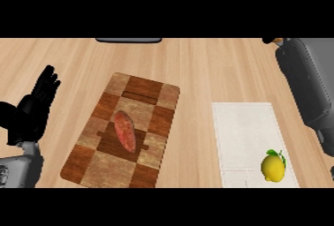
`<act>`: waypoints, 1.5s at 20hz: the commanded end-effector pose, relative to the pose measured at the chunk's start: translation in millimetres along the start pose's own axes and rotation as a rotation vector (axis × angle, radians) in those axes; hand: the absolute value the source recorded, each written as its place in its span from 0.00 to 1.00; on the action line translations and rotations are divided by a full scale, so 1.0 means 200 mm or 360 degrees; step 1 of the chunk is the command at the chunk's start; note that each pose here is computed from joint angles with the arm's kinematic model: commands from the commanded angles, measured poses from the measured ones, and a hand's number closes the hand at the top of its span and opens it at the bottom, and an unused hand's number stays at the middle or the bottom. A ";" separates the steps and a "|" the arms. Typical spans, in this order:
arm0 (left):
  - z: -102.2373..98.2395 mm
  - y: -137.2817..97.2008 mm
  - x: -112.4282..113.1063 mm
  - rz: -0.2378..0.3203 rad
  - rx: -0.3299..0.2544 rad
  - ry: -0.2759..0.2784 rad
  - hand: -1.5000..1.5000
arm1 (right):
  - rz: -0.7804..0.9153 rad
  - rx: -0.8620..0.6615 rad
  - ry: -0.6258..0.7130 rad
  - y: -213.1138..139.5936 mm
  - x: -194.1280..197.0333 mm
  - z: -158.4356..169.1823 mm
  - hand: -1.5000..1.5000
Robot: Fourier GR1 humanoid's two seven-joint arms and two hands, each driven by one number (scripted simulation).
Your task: Pick the croissant from the placemat and place it in the bowl
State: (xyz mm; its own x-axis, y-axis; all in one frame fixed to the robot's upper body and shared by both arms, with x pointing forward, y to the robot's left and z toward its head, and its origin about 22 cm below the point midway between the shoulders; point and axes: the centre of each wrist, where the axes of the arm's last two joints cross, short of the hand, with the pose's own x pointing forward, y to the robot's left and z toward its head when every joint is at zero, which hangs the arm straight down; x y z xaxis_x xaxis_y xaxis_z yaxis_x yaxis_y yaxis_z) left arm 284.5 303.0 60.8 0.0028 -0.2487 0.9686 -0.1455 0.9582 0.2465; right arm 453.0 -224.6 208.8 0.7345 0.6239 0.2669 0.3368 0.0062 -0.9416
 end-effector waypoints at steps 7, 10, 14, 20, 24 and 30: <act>0.09 -0.02 -0.04 0.0028 0.0019 0.0029 0.50 | -0.0154 -0.0207 0.0234 -0.19 -0.18 -0.25 1.00; 0.07 0.05 -0.02 -0.0018 0.0008 0.0014 0.50 | -0.0274 -0.0187 0.0238 -0.14 -0.15 -0.17 1.00; 0.05 -0.03 -0.04 -0.0007 0.0042 -0.0015 0.50 | -0.0338 -0.0188 0.0281 -0.11 -0.40 -0.38 1.00; 0.07 0.02 0.07 0.0024 -0.0021 -0.0031 0.50 | -0.0378 -0.0224 0.0306 0.07 -0.77 -0.55 1.00; 0.01 0.01 -0.08 -0.0014 -0.0005 -0.0029 0.50 | -0.0381 -0.0214 0.0319 0.07 -0.87 -0.63 1.00; 0.05 -0.02 -0.01 0.0011 -0.0015 0.0017 0.50 | -0.0083 0.0189 0.0635 0.17 -1.11 -0.68 1.00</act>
State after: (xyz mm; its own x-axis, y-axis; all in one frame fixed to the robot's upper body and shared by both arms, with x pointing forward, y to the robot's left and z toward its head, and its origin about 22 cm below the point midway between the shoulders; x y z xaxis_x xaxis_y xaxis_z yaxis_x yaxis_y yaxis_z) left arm 278.4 305.1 59.9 -0.0031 -0.2490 0.9685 -0.1434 0.9586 0.2460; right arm 395.9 -444.0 155.6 0.7975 0.4005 0.4512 0.4694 0.0580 -0.8811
